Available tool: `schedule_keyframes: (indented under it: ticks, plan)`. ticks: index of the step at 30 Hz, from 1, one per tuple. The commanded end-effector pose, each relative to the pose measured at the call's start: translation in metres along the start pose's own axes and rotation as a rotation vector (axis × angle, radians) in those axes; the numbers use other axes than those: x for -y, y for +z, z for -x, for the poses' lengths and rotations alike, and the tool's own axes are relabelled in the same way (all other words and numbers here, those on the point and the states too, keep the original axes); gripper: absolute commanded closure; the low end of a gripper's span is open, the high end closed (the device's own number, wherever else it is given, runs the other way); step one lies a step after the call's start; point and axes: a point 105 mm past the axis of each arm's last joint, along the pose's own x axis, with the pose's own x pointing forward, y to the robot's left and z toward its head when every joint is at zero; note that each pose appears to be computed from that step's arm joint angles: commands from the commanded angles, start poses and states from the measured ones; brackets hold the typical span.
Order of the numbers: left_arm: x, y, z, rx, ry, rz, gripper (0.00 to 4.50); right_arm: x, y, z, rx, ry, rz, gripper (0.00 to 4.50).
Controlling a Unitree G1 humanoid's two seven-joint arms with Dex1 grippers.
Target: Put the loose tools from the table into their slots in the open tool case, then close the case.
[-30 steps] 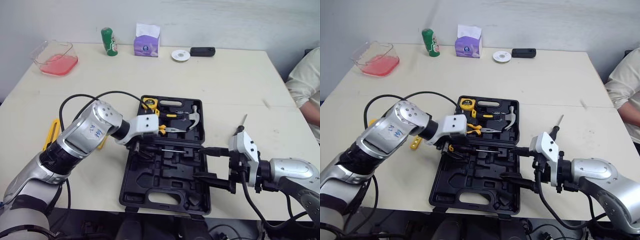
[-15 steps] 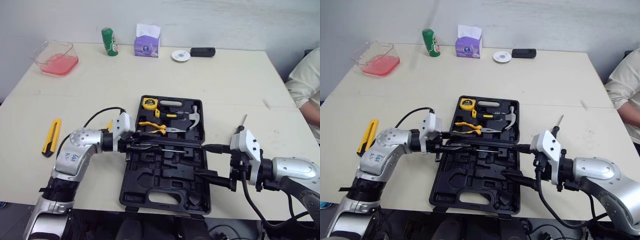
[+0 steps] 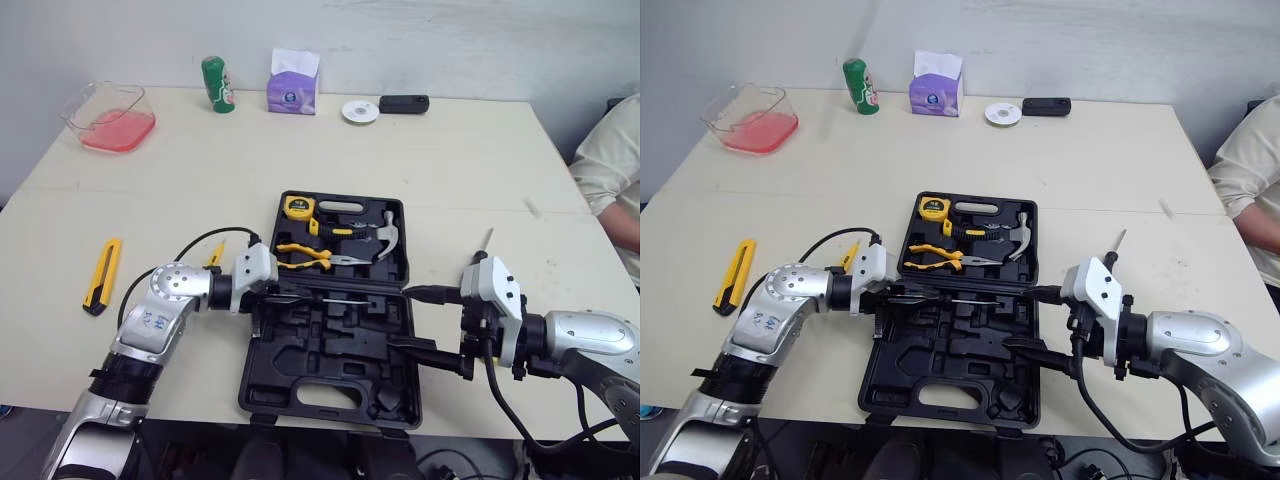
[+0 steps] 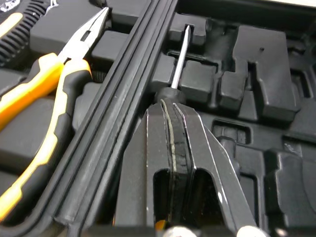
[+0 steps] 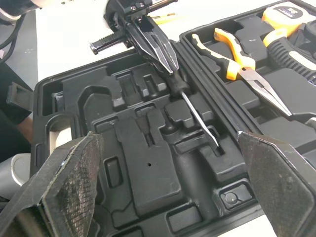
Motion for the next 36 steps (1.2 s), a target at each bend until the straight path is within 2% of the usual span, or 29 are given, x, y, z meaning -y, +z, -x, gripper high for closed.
schedule_keyframes:
  ticks: [1, 7, 14, 27, 36]
  plan:
    - [0.003, -0.017, 0.0, -0.098, -0.034, 0.006, 4.43, -0.003, 0.006, 0.004, 0.01, 0.002, 0.032, 0.0]
    - [0.019, -0.039, 0.001, -0.205, -0.127, -0.022, 4.43, -0.004, 0.004, 0.005, 0.002, -0.001, 0.028, 0.0]
    - [0.015, -0.056, -0.001, -0.296, -0.096, 0.005, 4.43, -0.005, 0.005, 0.006, 0.009, -0.009, 0.022, 0.0]
    - [0.005, -0.05, -0.004, -0.258, -0.035, 0.08, 4.43, -0.006, 0.002, 0.004, 0.011, -0.017, 0.016, 0.0]
    - [0.017, -0.062, -0.006, -0.363, -0.102, 0.084, 4.43, -0.006, 0.001, 0.002, 0.016, -0.021, 0.012, 0.0]
